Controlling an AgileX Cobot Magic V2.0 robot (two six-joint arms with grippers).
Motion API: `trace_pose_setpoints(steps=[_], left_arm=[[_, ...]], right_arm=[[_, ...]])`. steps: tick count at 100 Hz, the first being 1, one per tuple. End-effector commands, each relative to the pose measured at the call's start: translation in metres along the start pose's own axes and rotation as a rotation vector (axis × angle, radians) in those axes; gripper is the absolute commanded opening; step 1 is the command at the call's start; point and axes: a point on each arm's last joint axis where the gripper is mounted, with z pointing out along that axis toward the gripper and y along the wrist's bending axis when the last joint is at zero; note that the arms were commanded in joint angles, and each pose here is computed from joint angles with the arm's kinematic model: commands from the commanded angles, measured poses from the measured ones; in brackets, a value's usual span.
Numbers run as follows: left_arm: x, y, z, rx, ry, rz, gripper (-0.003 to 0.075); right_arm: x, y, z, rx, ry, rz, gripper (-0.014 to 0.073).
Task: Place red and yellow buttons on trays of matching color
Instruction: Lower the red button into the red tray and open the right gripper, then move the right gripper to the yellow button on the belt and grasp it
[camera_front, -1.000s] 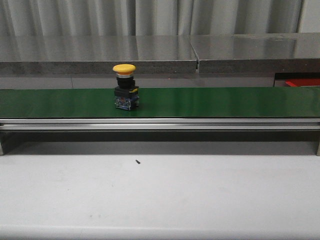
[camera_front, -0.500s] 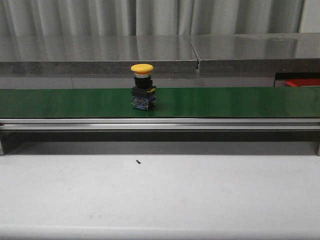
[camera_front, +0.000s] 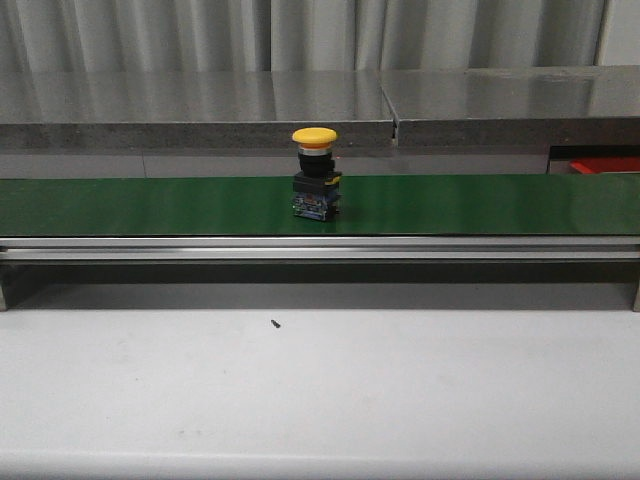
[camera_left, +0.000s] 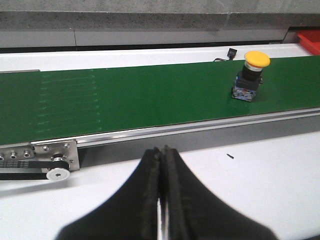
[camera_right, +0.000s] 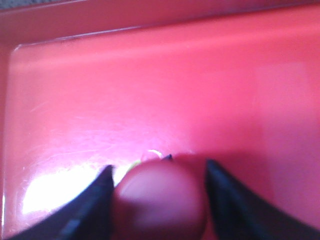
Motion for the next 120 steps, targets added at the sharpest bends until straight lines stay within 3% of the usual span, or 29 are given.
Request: trace_pose_setpoints(steps=[1, 9, 43, 69, 97, 120], left_arm=[[-0.013, 0.0, -0.003, -0.013, -0.083, -0.02, -0.0019], [-0.013, 0.0, -0.003, -0.013, -0.083, -0.02, -0.0019], [-0.013, 0.0, -0.003, -0.013, -0.083, -0.02, -0.0019], [-0.013, 0.0, -0.003, -0.013, -0.083, -0.02, -0.0019], [-0.013, 0.0, -0.003, -0.013, -0.083, -0.02, -0.0019], [-0.013, 0.0, -0.003, -0.013, -0.083, -0.02, -0.0019]], right_arm=[[-0.032, 0.008, -0.042, 0.012, -0.145, -0.011, 0.0601], [-0.037, 0.009, -0.048, 0.014, -0.159, -0.017, 0.0662], [-0.058, 0.031, -0.119, -0.014, -0.215, -0.057, 0.0646], [-0.065, 0.079, -0.181, -0.079, -0.251, -0.132, 0.0646], [-0.033, 0.155, -0.217, -0.172, -0.223, -0.307, 0.0646], [0.019, 0.205, -0.213, -0.281, -0.085, -0.4, 0.0646]])
